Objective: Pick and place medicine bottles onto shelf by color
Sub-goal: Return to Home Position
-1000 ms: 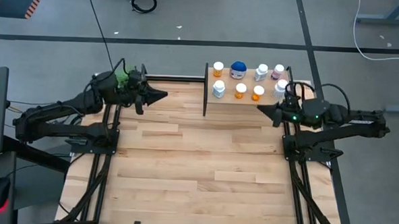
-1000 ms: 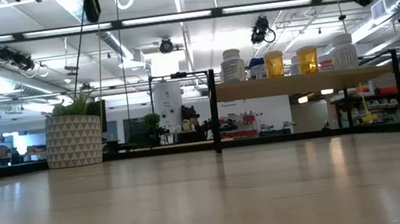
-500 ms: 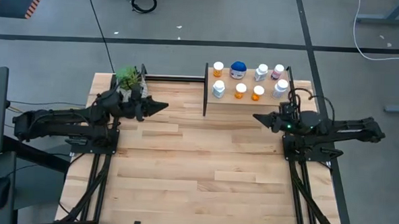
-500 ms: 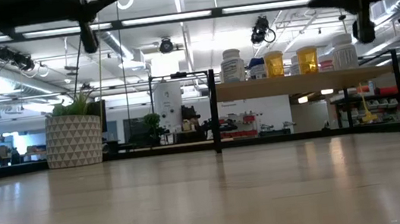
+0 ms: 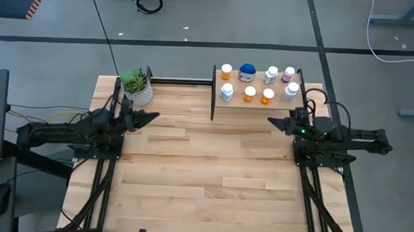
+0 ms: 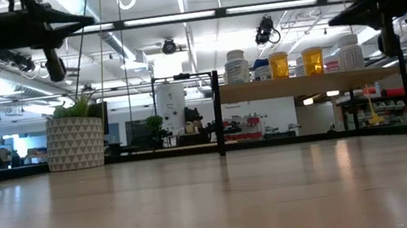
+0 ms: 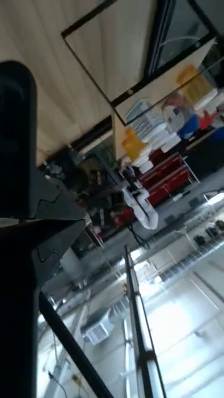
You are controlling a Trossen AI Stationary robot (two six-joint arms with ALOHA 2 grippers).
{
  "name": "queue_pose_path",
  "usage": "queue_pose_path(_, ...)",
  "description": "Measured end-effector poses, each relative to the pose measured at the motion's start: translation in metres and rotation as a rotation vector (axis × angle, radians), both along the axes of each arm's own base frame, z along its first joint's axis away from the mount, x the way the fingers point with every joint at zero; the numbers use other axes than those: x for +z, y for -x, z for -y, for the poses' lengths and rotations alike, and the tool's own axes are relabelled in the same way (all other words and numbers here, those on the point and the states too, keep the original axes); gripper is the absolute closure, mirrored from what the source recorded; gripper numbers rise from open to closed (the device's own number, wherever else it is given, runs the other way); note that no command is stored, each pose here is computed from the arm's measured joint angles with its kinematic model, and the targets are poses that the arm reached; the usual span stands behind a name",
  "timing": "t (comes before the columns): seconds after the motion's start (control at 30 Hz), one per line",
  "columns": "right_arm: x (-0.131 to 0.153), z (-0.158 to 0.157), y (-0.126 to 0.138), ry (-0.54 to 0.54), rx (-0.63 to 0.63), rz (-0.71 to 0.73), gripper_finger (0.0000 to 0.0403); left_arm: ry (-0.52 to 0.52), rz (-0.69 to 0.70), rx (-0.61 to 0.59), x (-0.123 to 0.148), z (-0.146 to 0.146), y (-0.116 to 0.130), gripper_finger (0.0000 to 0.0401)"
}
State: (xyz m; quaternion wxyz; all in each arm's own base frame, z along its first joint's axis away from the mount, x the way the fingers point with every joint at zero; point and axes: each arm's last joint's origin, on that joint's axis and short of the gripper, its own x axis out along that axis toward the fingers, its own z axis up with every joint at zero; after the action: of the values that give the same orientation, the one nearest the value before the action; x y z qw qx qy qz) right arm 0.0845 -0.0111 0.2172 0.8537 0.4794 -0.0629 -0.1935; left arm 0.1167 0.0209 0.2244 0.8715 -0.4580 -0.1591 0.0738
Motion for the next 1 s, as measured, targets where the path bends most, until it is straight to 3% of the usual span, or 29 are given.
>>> queue_pose_path(0.17, -0.002, 0.001, 0.012, -0.019, 0.001, 0.024, 0.0398, 0.021, 0.019, -0.007, -0.008, 0.002, 0.009, 0.0398)
queue_pose_path(0.5, -0.013, 0.000, 0.008, -0.077, 0.047, -0.009, 0.0398, 0.086, 0.044, -0.027, -0.034, 0.004, 0.015, 0.0399)
queue_pose_path(0.77, -0.044, 0.000, -0.005, -0.157, 0.061, 0.023, 0.0398, 0.093, 0.002, -0.040, -0.038, 0.005, 0.015, 0.0399)
queue_pose_path(1.0, -0.044, 0.000, -0.008, -0.062, 0.079, 0.035, 0.0398, 0.093, 0.000, -0.066, -0.038, 0.008, 0.014, 0.0383)
